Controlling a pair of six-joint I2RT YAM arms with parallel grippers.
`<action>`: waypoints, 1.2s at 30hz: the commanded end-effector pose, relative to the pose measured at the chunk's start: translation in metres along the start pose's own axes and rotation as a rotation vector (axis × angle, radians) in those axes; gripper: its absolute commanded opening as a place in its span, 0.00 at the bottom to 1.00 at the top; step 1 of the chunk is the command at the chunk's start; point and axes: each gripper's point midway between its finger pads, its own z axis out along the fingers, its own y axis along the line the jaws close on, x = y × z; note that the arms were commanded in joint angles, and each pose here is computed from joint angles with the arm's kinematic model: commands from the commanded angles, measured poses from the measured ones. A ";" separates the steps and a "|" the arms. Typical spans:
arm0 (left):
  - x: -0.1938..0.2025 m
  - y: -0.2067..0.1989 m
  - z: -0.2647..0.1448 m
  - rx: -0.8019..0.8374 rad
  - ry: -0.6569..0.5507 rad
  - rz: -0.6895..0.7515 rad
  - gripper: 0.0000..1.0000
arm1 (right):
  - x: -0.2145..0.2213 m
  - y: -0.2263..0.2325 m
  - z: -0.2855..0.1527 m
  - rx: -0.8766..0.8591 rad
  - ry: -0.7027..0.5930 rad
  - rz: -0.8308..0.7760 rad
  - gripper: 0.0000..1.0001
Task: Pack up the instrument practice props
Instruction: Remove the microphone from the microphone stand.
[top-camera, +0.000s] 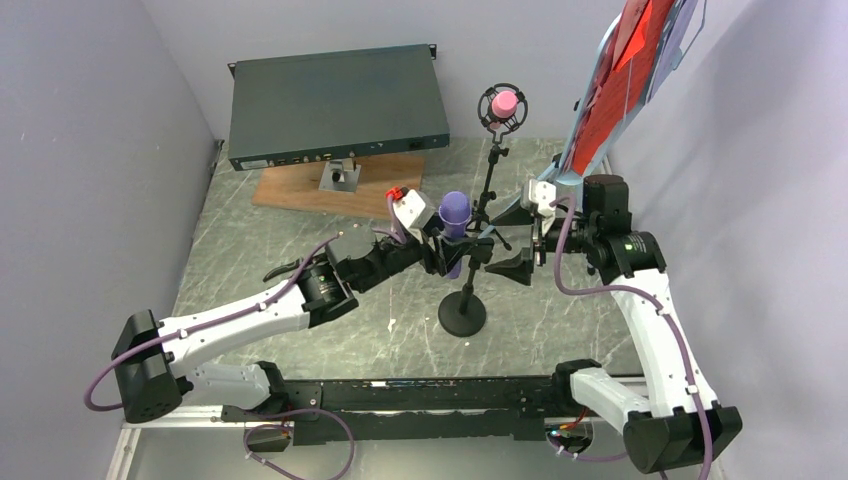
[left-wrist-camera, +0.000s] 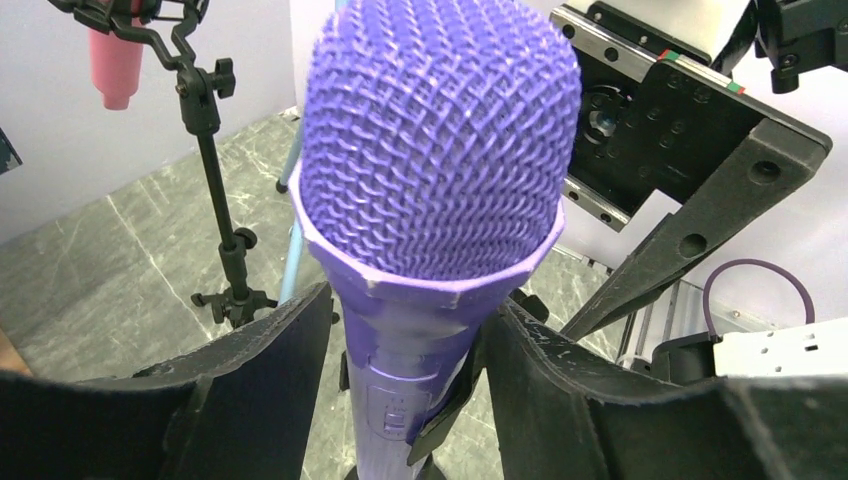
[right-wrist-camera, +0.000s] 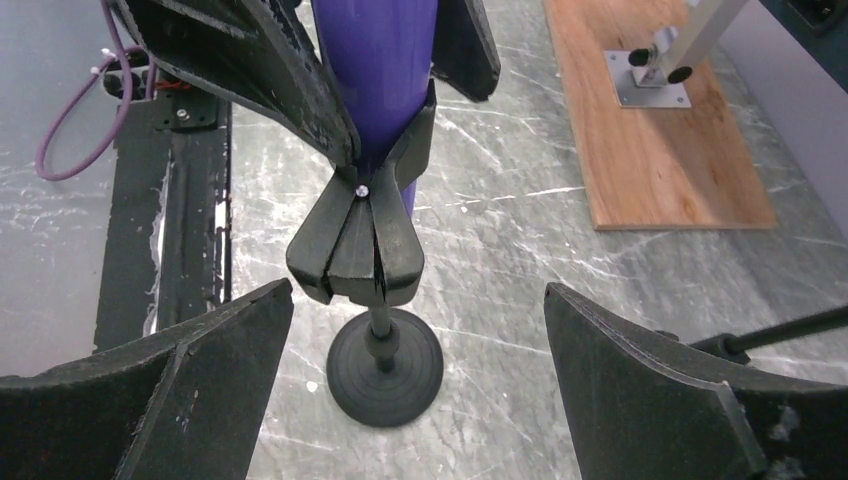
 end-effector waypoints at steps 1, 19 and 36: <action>-0.017 -0.008 -0.003 0.029 -0.059 -0.027 0.59 | -0.018 -0.004 0.009 -0.024 -0.027 -0.040 0.99; -0.019 -0.014 -0.002 0.057 -0.076 -0.053 0.17 | -0.022 0.012 0.019 -0.114 -0.062 -0.021 0.34; -0.038 -0.012 -0.039 0.042 -0.066 0.002 0.00 | 0.002 0.011 0.011 -0.052 -0.023 0.002 0.00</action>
